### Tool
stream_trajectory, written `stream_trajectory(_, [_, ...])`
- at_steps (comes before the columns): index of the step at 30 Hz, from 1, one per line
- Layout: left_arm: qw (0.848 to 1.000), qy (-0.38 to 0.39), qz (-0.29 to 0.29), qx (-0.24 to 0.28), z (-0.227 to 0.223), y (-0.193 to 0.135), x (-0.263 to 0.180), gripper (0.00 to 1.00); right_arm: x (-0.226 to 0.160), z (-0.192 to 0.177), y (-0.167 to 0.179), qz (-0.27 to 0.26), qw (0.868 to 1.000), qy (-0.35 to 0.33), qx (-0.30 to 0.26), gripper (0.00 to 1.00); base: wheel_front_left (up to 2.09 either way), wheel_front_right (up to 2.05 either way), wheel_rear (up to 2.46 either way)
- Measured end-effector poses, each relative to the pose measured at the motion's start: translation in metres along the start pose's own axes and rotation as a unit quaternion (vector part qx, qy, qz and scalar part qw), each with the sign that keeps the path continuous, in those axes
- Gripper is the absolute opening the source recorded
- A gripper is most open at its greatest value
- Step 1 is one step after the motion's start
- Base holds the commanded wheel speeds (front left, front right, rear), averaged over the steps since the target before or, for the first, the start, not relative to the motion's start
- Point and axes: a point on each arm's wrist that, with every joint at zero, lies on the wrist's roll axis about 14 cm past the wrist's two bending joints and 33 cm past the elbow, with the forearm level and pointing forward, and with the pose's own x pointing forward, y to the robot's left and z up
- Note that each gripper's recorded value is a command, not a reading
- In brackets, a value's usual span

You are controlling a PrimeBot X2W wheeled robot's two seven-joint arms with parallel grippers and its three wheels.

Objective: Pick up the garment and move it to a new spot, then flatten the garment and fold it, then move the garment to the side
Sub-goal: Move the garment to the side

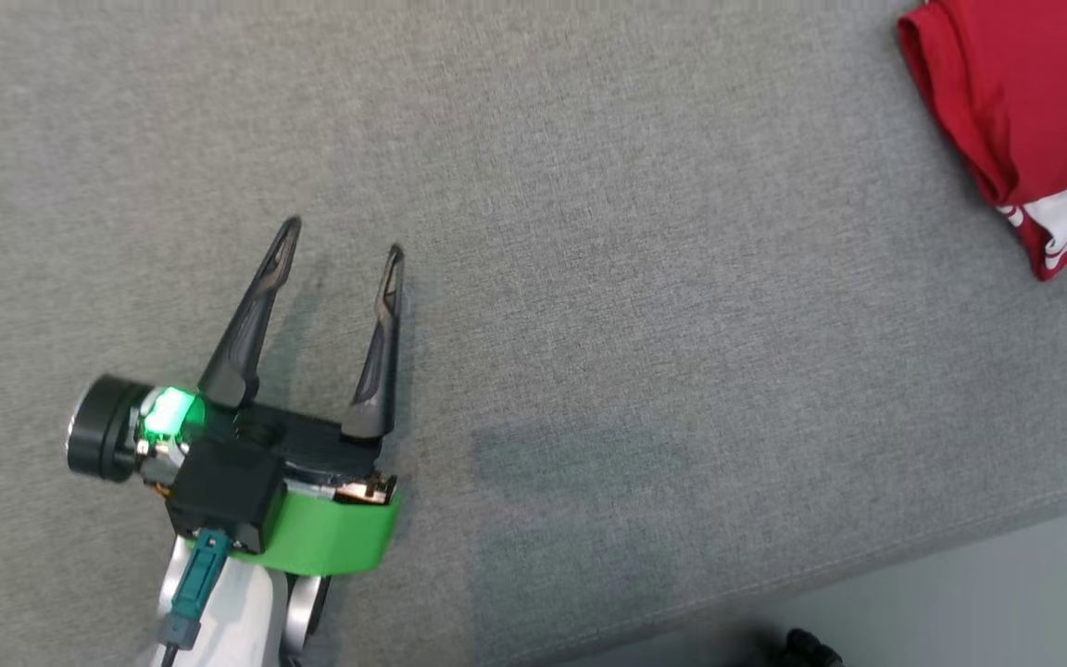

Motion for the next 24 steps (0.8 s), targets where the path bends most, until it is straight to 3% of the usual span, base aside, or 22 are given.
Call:
stream_trajectory(12, [0.99, 0.051, 0.128, -0.016, 0.008, 0.032, -0.065, 1.0, -0.073, 0.005, 0.107, 0.112, 0.992, -0.038, 0.051, 1.0, 0.0, 0.0, 0.0])
stream_trajectory(16, [0.987, 0.056, 0.147, -0.022, 0.015, 0.032, -0.087, 1.0, -0.098, 0.018, 0.131, 0.141, 0.986, -0.061, 0.058, 1.0, 0.0, 0.0, 0.0])
stream_trajectory(19, [0.988, 0.072, 0.129, -0.051, 0.009, 0.018, -0.105, 1.0, -0.12, 0.031, 0.151, 0.159, 0.981, -0.084, 0.075, 1.0, 0.0, 0.0, 0.0])
stream_trajectory(24, [0.988, 0.05, 0.145, -0.034, 0.032, 0.019, -0.13, 1.0, -0.171, 0.047, 0.179, 0.192, 0.969, -0.124, 0.092, 1.0, 0.0, 0.0, 0.0])
